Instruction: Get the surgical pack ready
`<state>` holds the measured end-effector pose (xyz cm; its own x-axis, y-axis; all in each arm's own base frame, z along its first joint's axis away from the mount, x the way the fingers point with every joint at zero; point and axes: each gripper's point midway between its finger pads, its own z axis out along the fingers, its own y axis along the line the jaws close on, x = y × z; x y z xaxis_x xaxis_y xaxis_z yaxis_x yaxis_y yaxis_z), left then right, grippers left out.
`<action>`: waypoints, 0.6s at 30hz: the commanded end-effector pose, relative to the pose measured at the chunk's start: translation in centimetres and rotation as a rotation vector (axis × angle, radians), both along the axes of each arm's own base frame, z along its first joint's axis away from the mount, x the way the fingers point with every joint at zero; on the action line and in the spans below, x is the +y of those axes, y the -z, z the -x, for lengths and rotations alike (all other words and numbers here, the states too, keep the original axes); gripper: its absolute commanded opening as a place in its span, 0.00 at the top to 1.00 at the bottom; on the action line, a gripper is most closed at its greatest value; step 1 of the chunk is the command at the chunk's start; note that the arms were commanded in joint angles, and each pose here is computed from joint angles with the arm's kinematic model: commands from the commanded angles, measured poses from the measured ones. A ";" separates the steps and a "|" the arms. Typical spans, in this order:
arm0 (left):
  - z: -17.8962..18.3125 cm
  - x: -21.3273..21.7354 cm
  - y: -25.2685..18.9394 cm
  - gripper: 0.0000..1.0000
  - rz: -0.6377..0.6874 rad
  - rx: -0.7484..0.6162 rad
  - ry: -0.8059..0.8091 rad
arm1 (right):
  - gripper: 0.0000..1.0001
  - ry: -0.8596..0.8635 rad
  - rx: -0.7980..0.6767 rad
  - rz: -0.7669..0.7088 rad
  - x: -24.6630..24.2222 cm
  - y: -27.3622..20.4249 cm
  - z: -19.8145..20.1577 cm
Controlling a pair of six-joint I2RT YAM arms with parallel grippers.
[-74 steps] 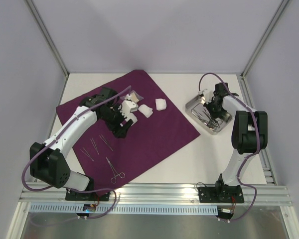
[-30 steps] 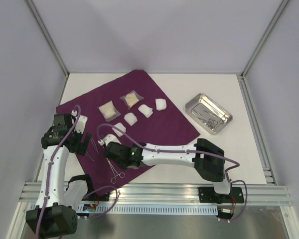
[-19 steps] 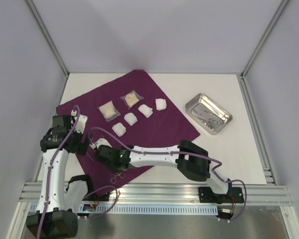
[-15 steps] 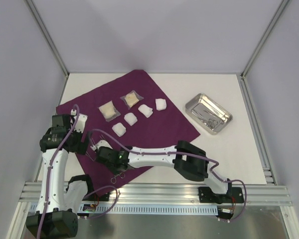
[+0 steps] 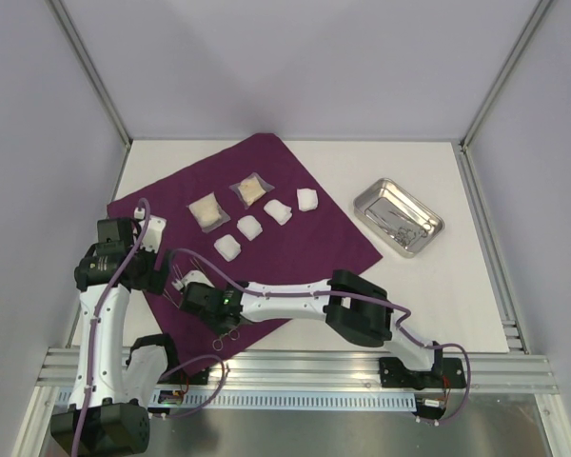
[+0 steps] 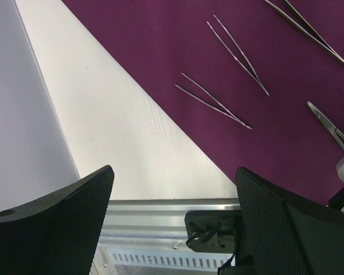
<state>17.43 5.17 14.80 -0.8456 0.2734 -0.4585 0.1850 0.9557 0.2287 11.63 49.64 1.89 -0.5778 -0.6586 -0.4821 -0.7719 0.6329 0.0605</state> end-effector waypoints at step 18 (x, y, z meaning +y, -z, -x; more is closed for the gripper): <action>-0.5 -0.8 -1.7 0.04 0.029 -0.048 0.041 | 1.00 -0.022 -0.029 0.050 -1.0 1.3 -0.4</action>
<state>17.57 5.30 14.94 -0.8411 0.2815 -0.4619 0.1897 0.9532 0.2355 11.82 49.62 1.71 -0.5765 -0.6646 -0.4754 -0.7701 0.6365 0.0441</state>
